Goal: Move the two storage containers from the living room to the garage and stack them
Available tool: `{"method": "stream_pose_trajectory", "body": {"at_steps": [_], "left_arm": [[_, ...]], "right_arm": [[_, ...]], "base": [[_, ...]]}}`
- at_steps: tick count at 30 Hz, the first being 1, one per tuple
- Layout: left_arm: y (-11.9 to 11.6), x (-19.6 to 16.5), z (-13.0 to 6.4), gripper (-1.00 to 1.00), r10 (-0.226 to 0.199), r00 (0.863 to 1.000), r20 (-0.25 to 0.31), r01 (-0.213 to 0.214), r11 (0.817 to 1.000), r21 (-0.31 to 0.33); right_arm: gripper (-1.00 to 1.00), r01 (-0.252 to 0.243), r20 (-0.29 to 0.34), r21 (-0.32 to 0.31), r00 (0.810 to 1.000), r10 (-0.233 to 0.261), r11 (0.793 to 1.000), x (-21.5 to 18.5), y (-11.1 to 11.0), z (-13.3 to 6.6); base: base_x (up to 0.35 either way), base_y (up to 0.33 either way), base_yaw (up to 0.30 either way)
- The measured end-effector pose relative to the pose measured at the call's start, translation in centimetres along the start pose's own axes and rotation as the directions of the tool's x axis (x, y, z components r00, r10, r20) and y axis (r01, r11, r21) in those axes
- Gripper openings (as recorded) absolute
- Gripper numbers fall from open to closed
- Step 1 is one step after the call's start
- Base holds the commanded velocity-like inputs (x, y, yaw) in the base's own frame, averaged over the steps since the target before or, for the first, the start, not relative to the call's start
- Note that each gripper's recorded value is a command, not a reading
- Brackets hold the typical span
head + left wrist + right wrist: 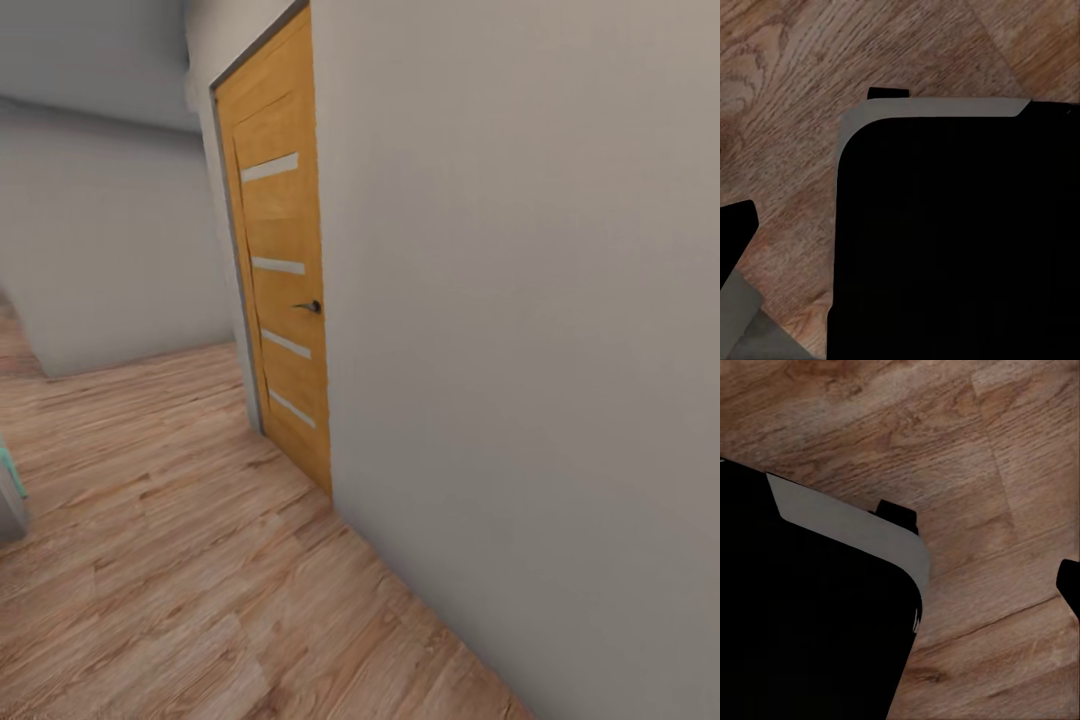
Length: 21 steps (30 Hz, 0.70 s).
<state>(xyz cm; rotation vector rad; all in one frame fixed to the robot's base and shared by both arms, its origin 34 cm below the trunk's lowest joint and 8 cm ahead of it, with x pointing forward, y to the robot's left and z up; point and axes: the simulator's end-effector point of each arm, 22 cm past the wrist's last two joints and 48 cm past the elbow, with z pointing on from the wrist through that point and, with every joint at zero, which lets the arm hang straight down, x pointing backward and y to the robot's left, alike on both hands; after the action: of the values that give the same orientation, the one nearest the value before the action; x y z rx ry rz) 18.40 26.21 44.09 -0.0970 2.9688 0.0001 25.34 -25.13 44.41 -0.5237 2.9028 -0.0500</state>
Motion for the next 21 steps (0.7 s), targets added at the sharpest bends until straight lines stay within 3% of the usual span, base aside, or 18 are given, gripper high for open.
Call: {"method": "stream_pose_trajectory", "body": {"at_steps": [21], "left_arm": [[0.0, 0.01, 0.0, 1.0, 0.0, 1.0, 0.0, 0.0, 1.0, 0.0]], "right_arm": [[1.0, 0.0, 0.0, 0.001, 1.0, 0.0, 1.0, 0.0, -0.02, 0.0]], "base": [[0.201, 0.0, 0.269]]}}
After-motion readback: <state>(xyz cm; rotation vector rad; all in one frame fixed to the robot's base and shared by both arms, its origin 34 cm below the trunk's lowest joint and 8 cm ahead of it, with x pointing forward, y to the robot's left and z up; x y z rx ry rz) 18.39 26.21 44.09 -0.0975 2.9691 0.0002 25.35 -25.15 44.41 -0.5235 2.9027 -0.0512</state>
